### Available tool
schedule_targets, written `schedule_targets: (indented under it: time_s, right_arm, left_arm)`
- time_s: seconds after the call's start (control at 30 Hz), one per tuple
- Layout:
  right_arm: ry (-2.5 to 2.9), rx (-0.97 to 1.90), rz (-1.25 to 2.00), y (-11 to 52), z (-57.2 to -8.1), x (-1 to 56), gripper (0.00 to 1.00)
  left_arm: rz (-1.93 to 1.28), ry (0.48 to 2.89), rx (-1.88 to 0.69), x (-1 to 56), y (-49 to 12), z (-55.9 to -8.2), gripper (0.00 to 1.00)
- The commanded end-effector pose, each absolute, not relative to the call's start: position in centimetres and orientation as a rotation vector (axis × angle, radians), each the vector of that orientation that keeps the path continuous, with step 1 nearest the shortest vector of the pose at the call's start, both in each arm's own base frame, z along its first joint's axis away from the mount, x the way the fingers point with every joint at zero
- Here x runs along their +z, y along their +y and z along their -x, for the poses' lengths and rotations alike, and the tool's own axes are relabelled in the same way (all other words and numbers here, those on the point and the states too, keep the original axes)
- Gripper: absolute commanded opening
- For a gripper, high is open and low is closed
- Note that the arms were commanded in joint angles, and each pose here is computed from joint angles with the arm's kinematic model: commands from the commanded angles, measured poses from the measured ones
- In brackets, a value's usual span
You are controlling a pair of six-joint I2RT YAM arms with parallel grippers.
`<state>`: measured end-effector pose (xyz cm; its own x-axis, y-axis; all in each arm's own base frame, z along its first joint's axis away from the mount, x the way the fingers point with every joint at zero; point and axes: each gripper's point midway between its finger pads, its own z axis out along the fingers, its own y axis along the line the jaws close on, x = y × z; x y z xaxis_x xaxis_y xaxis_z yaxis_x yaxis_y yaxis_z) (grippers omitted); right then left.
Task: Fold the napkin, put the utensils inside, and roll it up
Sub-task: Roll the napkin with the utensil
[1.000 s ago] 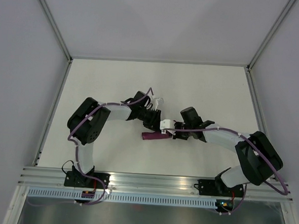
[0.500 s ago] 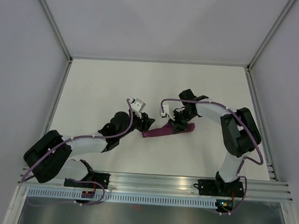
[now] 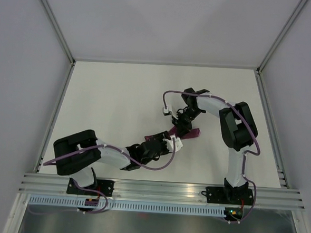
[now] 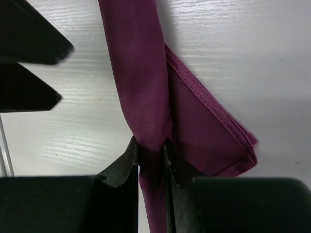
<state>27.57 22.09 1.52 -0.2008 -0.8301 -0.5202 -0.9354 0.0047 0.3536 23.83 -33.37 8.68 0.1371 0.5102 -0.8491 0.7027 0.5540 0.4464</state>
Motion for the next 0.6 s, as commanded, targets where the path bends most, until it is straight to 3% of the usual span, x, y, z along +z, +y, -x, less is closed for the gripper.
schedule_targets:
  time_s: [0.0, 0.4, 0.57]
  right_arm:
    - [2.299, 0.963, 1.992, 19.2, -24.8, -3.9, 0.05]
    - [2.365, 0.962, 1.985, 18.8, -24.9, -4.7, 0.05]
    - [2.373, 0.981, 1.981, 18.8, -25.0, -4.6, 0.06]
  left_arm:
    - [-1.177, 1.399, -0.049, 9.1, -34.8, -24.2, 0.59]
    - [-1.363, 1.370, 0.038, 4.8, -36.9, -24.3, 0.60]
    - [-1.405, 1.414, 0.054, 3.0, -36.9, -24.6, 0.55]
